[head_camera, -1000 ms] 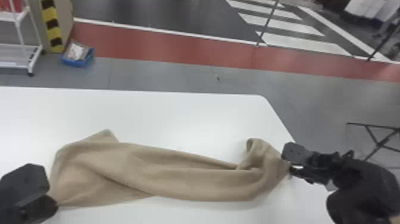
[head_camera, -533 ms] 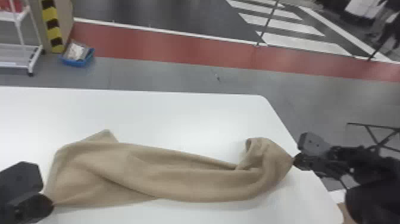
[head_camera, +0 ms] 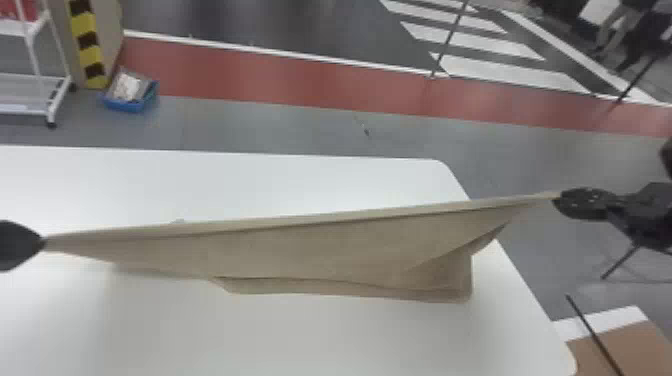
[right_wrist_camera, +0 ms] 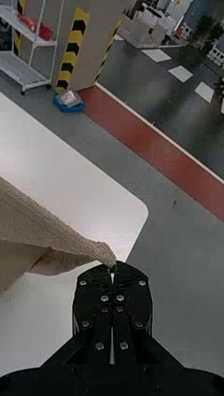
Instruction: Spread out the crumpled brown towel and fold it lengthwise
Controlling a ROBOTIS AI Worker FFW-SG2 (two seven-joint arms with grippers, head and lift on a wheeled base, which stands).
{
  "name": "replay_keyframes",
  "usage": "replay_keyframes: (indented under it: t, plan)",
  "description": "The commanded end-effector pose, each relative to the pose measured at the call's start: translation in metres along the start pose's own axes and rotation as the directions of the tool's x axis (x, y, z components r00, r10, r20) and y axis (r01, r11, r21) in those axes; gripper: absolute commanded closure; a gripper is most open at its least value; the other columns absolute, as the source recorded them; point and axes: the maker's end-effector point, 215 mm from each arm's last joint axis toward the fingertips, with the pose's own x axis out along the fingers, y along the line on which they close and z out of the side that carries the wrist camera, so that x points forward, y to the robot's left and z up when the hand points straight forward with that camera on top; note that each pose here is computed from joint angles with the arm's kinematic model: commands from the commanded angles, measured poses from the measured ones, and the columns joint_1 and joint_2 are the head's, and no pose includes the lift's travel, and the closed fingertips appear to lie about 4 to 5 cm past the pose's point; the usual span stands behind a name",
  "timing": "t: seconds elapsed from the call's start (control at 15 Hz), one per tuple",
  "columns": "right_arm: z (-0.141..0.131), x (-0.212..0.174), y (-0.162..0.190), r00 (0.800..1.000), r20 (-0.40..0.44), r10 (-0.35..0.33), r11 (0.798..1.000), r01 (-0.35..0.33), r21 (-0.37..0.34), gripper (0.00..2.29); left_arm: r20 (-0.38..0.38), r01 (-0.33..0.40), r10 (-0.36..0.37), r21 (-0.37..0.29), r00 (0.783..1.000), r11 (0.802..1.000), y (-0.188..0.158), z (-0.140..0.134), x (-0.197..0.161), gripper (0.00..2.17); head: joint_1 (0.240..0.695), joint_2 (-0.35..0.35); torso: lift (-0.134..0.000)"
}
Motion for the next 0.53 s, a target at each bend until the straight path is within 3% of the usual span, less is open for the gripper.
replay_keyframes:
  t: [0.0, 0.13, 0.33, 0.47]
  plan:
    - [0.013, 0.024, 0.019, 0.998, 0.028, 0.057, 0.99, -0.06, 0.129, 1.21, 0.057, -0.071, 0.075, -0.061, 0.996, 0.996, 0.043, 0.026, -0.002, 1.26, 0.695, -0.35, -0.124]
    - [0.035, 0.057, 0.026, 0.999, 0.028, 0.034, 0.979, -0.039, 0.202, 1.21, 0.093, -0.092, 0.101, -0.097, 0.991, 0.991, 0.07, 0.046, 0.021, 1.26, 0.695, -0.35, -0.124]
    - [0.071, 0.111, 0.014, 0.999, -0.002, -0.035, 0.959, 0.034, 0.282, 1.21, 0.09, -0.097, 0.11, -0.134, 0.99, 0.986, 0.104, 0.071, 0.079, 1.26, 0.652, -0.335, -0.124]
    - [0.106, 0.137, 0.001, 0.997, -0.006, -0.077, 0.953, 0.075, 0.294, 1.21, 0.097, -0.095, 0.113, -0.173, 0.989, 0.98, 0.137, 0.097, 0.111, 1.26, 0.623, -0.312, -0.124]
